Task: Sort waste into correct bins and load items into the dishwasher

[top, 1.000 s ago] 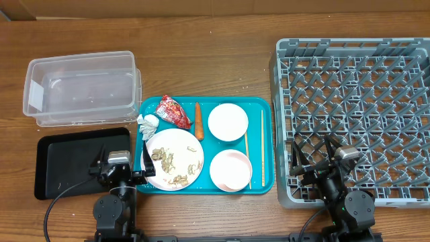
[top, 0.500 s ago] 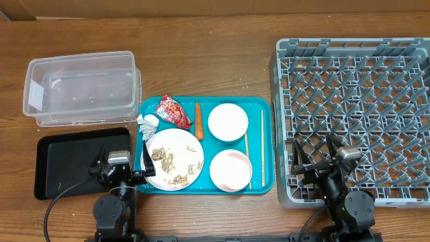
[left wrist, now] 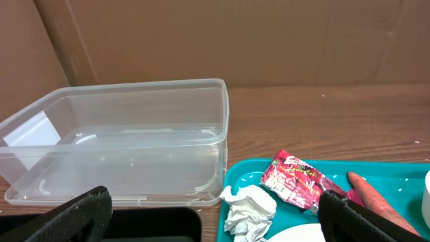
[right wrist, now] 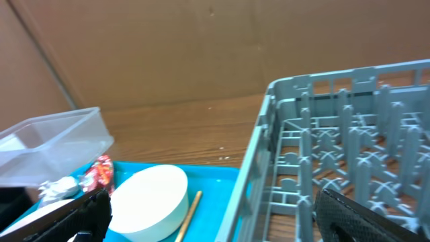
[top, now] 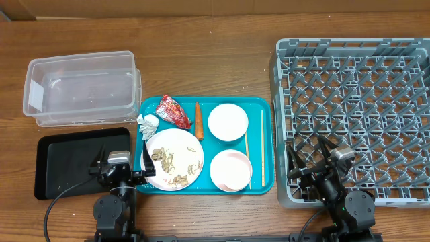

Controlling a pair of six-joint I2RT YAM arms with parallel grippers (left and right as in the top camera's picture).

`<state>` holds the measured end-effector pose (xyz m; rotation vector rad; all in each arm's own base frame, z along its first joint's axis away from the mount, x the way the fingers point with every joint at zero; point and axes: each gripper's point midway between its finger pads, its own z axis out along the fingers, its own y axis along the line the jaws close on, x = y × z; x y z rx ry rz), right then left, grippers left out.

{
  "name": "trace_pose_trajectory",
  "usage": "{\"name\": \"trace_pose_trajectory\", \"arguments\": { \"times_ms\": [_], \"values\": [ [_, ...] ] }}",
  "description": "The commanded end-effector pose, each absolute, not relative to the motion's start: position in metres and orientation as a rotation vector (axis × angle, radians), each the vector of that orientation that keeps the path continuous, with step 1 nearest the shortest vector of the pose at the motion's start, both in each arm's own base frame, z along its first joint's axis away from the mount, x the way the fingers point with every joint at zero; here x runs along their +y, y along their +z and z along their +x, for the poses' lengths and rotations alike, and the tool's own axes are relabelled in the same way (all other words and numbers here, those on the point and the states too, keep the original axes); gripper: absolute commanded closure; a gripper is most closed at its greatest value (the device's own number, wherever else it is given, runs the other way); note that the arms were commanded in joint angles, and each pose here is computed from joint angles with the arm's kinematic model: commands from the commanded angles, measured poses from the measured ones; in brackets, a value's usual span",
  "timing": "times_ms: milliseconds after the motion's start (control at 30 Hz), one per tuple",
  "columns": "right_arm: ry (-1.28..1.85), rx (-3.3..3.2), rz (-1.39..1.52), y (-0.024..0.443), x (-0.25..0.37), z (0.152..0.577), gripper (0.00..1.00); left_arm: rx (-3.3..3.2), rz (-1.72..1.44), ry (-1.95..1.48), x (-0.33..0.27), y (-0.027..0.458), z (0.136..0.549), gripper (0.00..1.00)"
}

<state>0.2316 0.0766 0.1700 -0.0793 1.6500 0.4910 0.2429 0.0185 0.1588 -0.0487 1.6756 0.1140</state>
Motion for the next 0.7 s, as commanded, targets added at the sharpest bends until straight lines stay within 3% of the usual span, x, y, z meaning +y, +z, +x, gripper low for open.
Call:
{"name": "trace_pose_trajectory", "arguments": {
  "times_ms": [0, 167, 300, 500, 667],
  "values": [
    [0.589, 1.587, -0.059, 0.205, 0.082, 0.223, 0.0, 1.665, -0.004, 0.064, 0.009, 0.158, 0.244, 0.0],
    [0.601, 1.578, -0.047, 0.248, 0.079, 0.208, 0.0, 1.622, 0.193, -0.177, -0.039, 0.167, 0.24, 0.0],
    [0.596, 1.653, -0.037, 0.276, 0.076, 0.195, 0.0, 1.429, 0.185, -0.435, -0.064, 0.224, 0.228, 0.0],
    [0.58, 1.867, -0.006, 0.303, 0.075, 0.189, 0.0, 1.37, 0.188, -0.463, -0.067, 0.291, 0.206, 0.0],
    [0.59, 1.964, -0.005, 0.329, 0.08, 0.195, 0.0, 1.579, 0.142, -0.5, -0.068, 0.309, 0.201, 0.0]
  ]
}}
